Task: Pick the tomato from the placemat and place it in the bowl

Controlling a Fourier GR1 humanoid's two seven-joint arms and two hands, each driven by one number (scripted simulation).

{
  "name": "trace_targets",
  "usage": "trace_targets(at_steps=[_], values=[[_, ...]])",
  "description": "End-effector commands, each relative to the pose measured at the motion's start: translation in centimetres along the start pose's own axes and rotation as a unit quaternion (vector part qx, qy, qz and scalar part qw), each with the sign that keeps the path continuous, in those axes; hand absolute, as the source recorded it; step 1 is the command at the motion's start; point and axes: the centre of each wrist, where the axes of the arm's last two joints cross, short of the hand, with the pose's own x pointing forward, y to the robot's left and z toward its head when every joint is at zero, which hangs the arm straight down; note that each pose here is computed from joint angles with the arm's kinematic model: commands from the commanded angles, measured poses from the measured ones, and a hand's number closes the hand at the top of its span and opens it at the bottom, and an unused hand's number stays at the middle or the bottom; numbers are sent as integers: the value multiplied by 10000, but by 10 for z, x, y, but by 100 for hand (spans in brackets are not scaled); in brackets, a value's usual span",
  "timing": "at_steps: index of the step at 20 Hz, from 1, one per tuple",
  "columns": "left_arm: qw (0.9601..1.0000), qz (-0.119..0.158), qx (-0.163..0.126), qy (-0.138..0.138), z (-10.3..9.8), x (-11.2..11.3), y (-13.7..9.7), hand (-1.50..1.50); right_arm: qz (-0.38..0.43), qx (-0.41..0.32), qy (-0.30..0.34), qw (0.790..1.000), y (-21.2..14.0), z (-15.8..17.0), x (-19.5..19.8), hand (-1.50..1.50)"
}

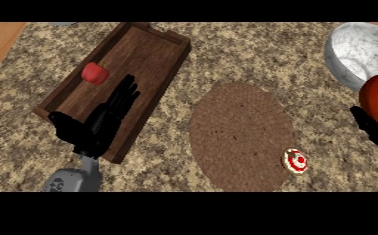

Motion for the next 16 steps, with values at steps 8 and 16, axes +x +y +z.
trace_targets(at_steps=[8,16], values=[[10000,71,-62,-13,7,8,-14,0,-388,-442,397,9975,-19,-78,-33,150],[10000,-13,-74,10,7,-1,-15,0,-405,-496,488,9968,31,-140,-82,150]])
